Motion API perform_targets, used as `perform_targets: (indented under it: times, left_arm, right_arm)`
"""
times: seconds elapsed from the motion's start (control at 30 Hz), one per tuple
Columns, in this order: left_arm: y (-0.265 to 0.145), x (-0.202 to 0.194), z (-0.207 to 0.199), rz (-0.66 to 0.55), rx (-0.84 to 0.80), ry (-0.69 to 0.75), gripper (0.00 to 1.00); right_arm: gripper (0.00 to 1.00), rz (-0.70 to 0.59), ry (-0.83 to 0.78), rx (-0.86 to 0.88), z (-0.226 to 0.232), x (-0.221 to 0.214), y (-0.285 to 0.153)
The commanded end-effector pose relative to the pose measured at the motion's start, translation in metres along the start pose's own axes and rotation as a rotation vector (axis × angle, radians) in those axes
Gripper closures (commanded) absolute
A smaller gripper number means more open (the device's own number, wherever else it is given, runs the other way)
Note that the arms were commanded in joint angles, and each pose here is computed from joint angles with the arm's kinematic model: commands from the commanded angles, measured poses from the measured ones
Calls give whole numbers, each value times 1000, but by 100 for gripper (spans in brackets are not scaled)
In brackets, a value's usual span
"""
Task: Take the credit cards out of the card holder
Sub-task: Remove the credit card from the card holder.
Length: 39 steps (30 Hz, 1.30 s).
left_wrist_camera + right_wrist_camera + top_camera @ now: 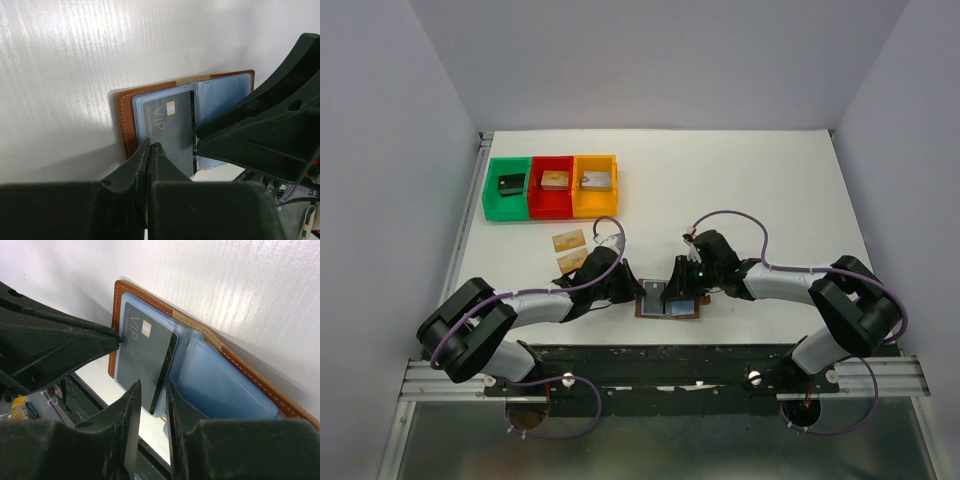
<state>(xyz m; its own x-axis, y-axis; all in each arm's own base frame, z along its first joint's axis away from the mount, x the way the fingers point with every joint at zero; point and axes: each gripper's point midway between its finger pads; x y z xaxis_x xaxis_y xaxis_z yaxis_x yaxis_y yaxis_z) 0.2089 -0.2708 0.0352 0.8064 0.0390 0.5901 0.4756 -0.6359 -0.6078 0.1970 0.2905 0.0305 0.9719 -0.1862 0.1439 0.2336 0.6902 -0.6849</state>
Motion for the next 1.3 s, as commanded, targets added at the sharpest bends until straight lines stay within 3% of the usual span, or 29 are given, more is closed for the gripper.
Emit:
perform_targets:
  times: [0.0,0.73,1.27]
  left_arm:
    - [0,-5,5,11,17,-11,92]
    - [-11,-5,11,-1,53,-16,87]
    - [-8,-15,21,32,83,-9,91]
  right_arm:
    - [66,-19,-7,-3,-2,2,4]
    - [64,14,11,8,-7,-4,11]
    - [58,28,8,-1,-10,-6,14]
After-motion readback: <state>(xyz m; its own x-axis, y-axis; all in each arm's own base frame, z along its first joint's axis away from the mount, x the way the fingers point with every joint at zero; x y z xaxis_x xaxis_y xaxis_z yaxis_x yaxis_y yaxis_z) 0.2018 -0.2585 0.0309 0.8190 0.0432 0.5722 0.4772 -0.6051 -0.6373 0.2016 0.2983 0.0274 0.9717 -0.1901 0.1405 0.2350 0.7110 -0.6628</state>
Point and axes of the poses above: each gripper's point midway between its finger pads, its own y axis out along the fingers, its own z axis along the line the jaws close on, x = y × z, and after that the axes turned 14 degrees about y, right-handed
